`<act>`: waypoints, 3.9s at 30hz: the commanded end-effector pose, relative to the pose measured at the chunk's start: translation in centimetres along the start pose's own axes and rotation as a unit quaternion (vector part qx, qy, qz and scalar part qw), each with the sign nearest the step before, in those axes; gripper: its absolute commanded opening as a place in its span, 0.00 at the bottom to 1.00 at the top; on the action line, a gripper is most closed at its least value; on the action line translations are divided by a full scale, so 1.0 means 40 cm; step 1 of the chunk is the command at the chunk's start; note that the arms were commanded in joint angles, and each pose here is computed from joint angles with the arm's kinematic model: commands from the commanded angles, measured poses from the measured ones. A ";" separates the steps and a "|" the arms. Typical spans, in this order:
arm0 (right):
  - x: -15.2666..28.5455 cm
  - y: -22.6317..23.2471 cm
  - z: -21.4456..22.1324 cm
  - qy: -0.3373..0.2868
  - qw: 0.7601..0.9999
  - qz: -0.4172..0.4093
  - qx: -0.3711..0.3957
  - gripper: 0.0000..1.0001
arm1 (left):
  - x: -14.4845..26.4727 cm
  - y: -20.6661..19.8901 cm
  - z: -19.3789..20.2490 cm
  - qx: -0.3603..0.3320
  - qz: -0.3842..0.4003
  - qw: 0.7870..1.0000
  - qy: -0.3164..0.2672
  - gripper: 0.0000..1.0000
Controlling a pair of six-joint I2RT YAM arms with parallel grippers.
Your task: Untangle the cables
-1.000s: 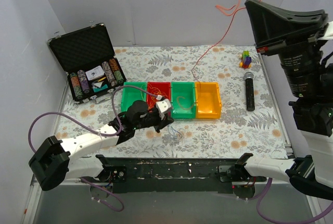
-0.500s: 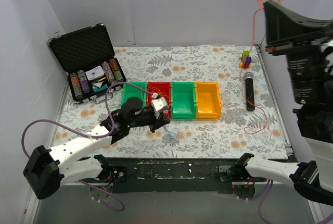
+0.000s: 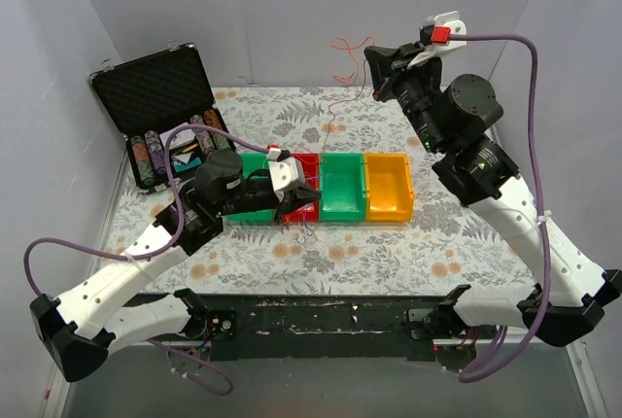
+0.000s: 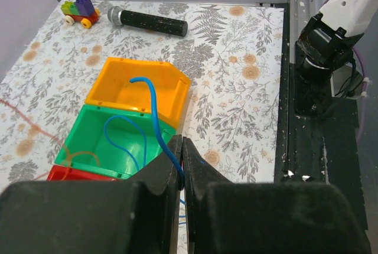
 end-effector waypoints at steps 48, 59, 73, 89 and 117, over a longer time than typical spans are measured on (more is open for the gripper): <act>-0.027 -0.099 0.256 0.049 0.997 0.012 -0.061 0.01 | 0.097 0.022 -0.079 -0.036 -0.033 0.998 -0.043 0.00; 0.035 -0.104 0.530 0.188 0.979 0.003 -0.081 0.01 | 0.100 0.020 -0.070 -0.037 -0.034 0.998 -0.041 0.00; 0.120 -0.080 0.798 0.353 0.930 0.000 -0.098 0.01 | 0.101 0.022 -0.076 -0.040 -0.034 0.998 -0.045 0.00; 0.141 -0.104 0.841 0.397 0.911 0.078 -0.078 0.31 | 0.098 0.028 -0.103 -0.048 -0.029 0.997 -0.049 0.00; 0.425 0.063 0.692 0.226 0.914 -0.326 -0.080 0.86 | 0.091 0.080 -0.165 -0.053 -0.086 0.992 -0.078 0.00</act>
Point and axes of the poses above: each gripper's point midway between its finger pads, its own x axis back along the fingers, its own y axis along the line the jaws close on, z = x × y, the point moved 6 cm from there along x, back along the fingers
